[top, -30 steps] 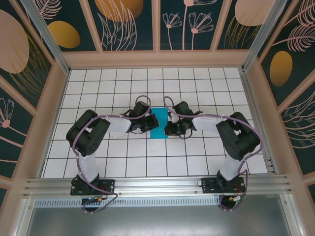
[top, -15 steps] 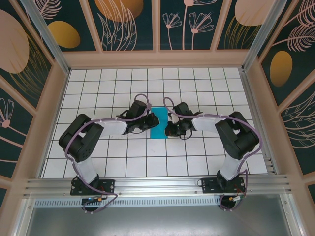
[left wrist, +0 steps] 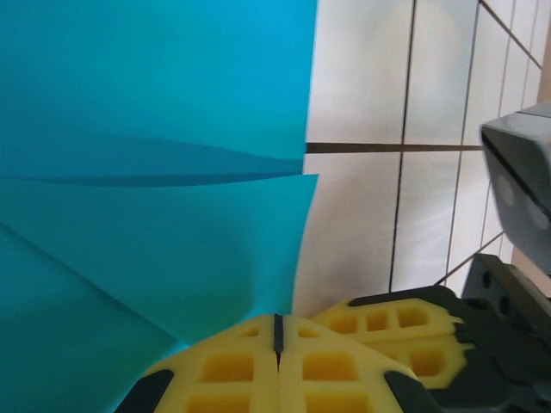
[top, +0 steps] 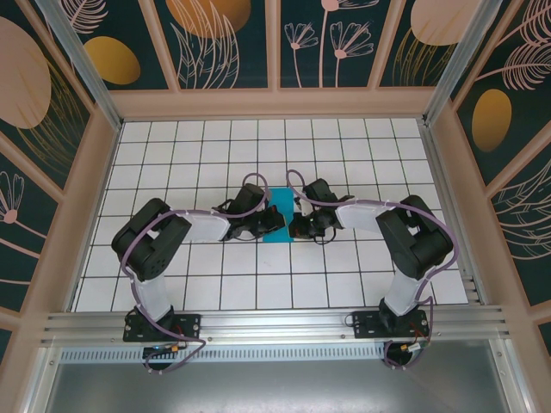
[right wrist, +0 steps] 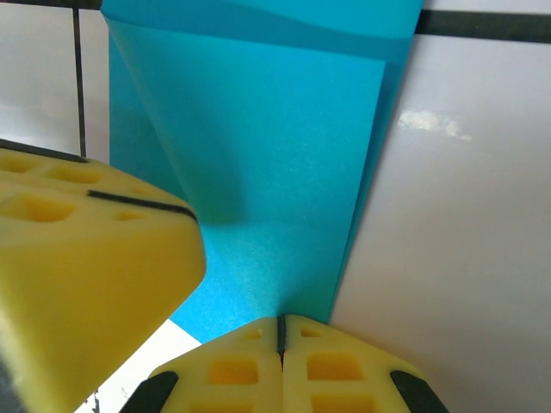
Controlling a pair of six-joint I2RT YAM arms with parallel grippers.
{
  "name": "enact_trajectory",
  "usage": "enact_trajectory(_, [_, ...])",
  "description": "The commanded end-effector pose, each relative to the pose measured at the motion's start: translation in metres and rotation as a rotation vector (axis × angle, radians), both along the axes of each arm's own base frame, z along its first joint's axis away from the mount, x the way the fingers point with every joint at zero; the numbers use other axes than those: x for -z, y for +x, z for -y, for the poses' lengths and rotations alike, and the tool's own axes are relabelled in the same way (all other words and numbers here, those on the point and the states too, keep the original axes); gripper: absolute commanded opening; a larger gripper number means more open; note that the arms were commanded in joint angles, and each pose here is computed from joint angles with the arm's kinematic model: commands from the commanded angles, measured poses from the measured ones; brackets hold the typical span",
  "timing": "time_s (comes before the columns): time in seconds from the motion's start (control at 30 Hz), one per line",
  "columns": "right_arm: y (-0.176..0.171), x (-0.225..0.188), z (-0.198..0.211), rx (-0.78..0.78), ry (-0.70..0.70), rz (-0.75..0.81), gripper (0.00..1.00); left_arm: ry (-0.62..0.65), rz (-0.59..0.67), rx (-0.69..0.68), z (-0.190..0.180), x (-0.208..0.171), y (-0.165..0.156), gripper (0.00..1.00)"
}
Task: Fold a paper plane with a square sheet of paper (pick it up from the middle)
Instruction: Fold the triangle a second time at the center of the table.
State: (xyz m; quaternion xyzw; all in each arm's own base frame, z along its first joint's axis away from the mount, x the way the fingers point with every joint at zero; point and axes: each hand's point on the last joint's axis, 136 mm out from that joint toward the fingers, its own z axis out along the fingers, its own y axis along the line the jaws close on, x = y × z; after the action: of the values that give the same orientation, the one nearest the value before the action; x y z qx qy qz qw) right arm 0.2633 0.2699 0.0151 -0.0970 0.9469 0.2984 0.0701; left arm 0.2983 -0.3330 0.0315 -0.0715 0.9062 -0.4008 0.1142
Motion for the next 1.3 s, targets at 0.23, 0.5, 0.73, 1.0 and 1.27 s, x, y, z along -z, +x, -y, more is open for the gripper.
enact_trajectory(0.23, [-0.021, 0.038, 0.025, 0.029, -0.138, -0.101, 0.0, -0.05, -0.09, 0.004, 0.007, 0.017, -0.016, 0.0])
enact_trajectory(0.5, [-0.031, 0.054, 0.044, 0.02, -0.248, -0.11, 0.0, 0.112, -0.104, -0.074, -0.018, 0.044, -0.01, 0.0])
enact_trajectory(0.73, [-0.048, 0.077, 0.074, 0.017, -0.402, -0.16, 0.0, 0.177, -0.074, -0.138, -0.047, 0.048, 0.011, 0.0])
enact_trajectory(1.0, [-0.053, 0.088, 0.092, -0.01, -0.523, -0.149, 0.0, 0.216, -0.036, -0.203, -0.069, 0.042, 0.046, 0.0])
enact_trajectory(1.27, [-0.049, 0.085, 0.091, -0.004, -0.519, -0.137, 0.0, 0.267, -0.039, -0.232, -0.094, 0.053, 0.059, 0.0])
